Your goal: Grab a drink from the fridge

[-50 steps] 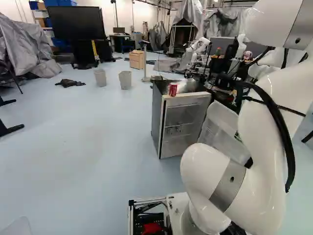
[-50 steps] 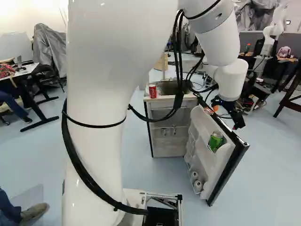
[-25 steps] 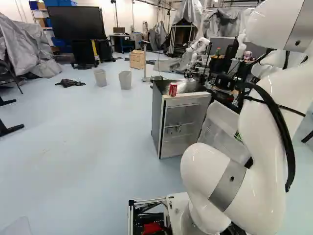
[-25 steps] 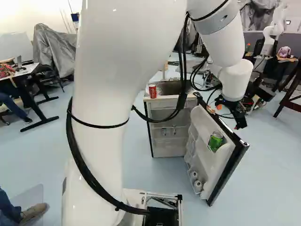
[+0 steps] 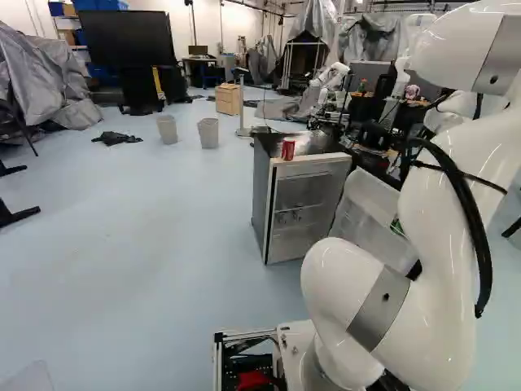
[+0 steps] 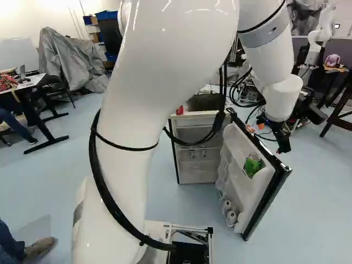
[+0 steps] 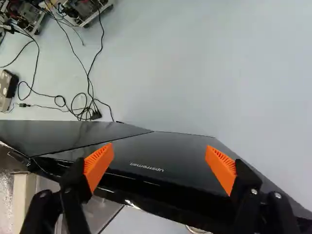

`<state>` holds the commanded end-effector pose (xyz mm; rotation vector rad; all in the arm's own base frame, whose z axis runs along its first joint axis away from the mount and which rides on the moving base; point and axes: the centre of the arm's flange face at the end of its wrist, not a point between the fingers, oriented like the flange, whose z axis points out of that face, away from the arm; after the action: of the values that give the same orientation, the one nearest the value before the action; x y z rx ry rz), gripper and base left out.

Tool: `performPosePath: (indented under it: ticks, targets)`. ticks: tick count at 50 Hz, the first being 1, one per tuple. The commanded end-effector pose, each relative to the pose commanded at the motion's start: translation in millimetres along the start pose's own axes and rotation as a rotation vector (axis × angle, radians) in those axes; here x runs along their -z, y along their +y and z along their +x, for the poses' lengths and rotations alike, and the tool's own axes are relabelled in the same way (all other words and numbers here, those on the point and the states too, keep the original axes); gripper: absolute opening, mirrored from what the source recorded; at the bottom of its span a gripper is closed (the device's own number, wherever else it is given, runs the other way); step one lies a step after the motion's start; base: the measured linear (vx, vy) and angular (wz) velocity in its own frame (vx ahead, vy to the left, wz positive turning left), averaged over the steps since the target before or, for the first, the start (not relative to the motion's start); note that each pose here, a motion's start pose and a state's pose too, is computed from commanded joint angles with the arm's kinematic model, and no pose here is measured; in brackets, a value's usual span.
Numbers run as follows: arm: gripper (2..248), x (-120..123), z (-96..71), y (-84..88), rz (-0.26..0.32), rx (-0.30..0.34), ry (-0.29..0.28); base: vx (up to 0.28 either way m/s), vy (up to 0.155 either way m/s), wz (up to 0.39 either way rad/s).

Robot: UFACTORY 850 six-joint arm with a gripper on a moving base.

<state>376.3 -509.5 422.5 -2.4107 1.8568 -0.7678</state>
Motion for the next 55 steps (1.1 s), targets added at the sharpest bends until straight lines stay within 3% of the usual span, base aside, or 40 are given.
performPosePath:
  ticks: [21, 55]
  targets:
    - [247, -1, -3.3, 3.0, -0.004, -0.003, -0.007, 0.0, 0.0, 0.0]
    - [247, 16, -35.0, 8.8, -0.012, -0.001, -0.034, 0.0, 0.0, 0.0]
